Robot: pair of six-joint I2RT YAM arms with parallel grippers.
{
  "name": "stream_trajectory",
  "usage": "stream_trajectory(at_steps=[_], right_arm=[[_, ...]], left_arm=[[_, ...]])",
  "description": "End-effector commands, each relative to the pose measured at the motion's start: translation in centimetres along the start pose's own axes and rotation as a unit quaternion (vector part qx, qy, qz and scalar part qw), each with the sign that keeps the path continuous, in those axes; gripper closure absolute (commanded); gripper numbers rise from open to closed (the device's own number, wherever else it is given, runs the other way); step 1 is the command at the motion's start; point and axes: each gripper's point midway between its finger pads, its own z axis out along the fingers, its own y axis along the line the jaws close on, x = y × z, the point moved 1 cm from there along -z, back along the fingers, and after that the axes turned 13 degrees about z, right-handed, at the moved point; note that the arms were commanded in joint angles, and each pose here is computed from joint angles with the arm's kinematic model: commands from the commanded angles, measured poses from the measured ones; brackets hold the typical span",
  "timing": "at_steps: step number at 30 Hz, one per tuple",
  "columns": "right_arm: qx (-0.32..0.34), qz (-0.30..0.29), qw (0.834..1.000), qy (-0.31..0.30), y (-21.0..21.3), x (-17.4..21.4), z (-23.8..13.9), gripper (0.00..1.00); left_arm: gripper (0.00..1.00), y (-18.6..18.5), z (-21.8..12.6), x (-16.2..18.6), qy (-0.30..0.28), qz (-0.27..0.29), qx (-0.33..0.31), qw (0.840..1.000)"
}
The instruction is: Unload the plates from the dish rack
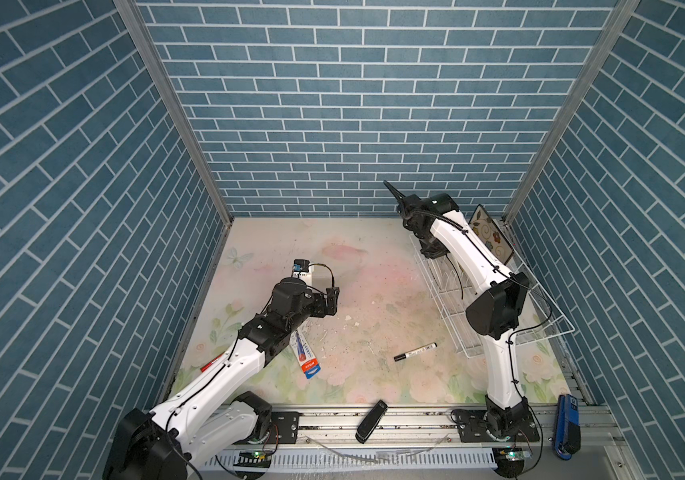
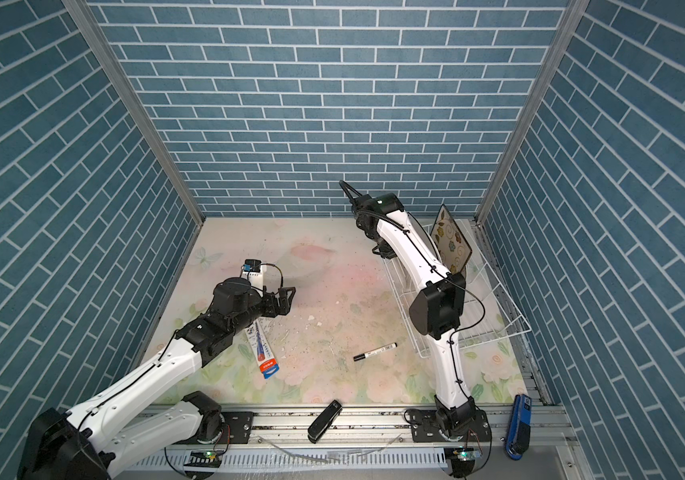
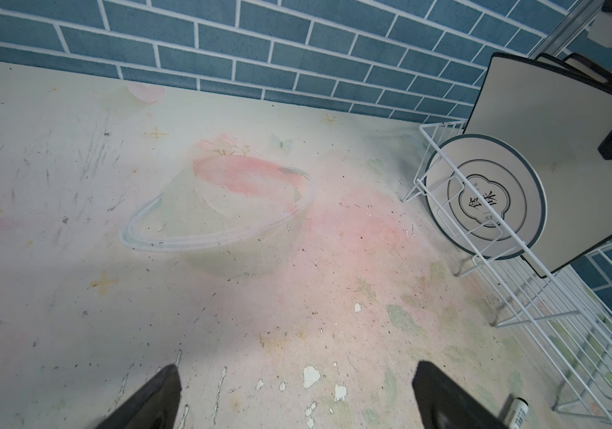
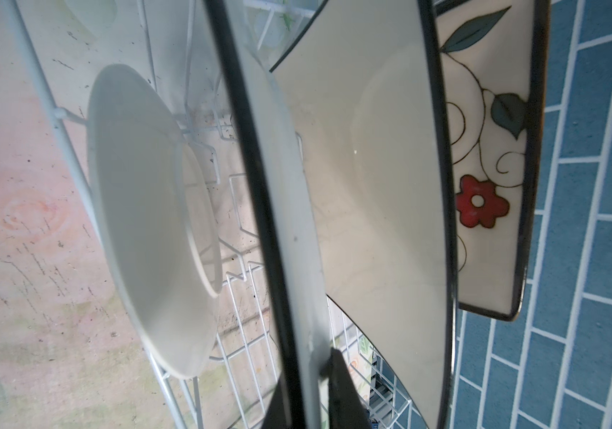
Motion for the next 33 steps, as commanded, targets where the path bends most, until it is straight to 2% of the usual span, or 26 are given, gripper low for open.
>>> stream_trajectory(at_steps=[1, 19, 33], right_arm=[[0.045, 0.03, 0.998, -0.035, -5.2, 0.1, -3.5, 1.0], [0.031, 0.056, 0.996, -0.069, -6.3, 0.3, -5.3, 1.0], [0.045, 0.048, 0.992, -0.107, -7.6, 0.0, -7.1, 1.0]], left_arm=[[0.0, -0.2, -0.5, -0.9, -0.011, -0.003, 0.001, 1.0], [0.0, -0.2, -0.7, -0.9, -0.012, -0.006, 0.001, 1.0], [0.0, -0.2, -0.9, -1.1, -0.015, -0.01, 0.002, 1.0]])
